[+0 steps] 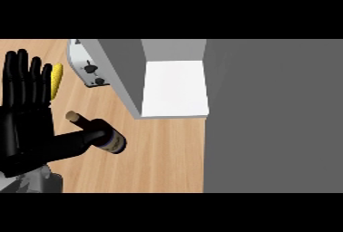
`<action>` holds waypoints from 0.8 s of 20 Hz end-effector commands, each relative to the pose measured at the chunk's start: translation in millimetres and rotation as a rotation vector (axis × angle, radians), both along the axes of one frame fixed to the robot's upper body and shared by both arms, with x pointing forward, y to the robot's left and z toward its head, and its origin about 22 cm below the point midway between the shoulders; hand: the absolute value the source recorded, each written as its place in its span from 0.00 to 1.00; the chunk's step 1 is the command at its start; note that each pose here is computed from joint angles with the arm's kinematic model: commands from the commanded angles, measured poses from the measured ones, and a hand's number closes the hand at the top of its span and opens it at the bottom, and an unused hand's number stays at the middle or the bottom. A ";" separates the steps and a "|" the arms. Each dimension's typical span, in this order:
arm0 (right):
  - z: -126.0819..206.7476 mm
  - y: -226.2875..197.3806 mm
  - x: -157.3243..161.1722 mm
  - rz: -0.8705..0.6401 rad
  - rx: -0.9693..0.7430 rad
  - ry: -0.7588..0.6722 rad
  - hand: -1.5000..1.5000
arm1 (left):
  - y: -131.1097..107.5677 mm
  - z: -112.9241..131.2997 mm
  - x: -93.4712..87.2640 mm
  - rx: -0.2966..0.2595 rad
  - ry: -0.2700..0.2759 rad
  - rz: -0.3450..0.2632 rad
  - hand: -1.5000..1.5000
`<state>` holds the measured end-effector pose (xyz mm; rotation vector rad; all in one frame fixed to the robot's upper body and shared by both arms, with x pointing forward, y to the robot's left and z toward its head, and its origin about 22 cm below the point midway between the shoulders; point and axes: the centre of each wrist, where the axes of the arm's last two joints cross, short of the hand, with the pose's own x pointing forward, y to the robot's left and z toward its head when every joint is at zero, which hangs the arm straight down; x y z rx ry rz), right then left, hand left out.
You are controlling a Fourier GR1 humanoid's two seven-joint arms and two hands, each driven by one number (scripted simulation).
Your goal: Pick up the wine, place it into the cabinet and close the cabinet
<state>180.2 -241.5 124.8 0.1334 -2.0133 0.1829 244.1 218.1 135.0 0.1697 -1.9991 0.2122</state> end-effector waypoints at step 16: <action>20.2 2.7 -22.2 0.094 0.009 0.102 0.00 | -72.0 31.2 34.9 -0.168 0.053 0.013 0.00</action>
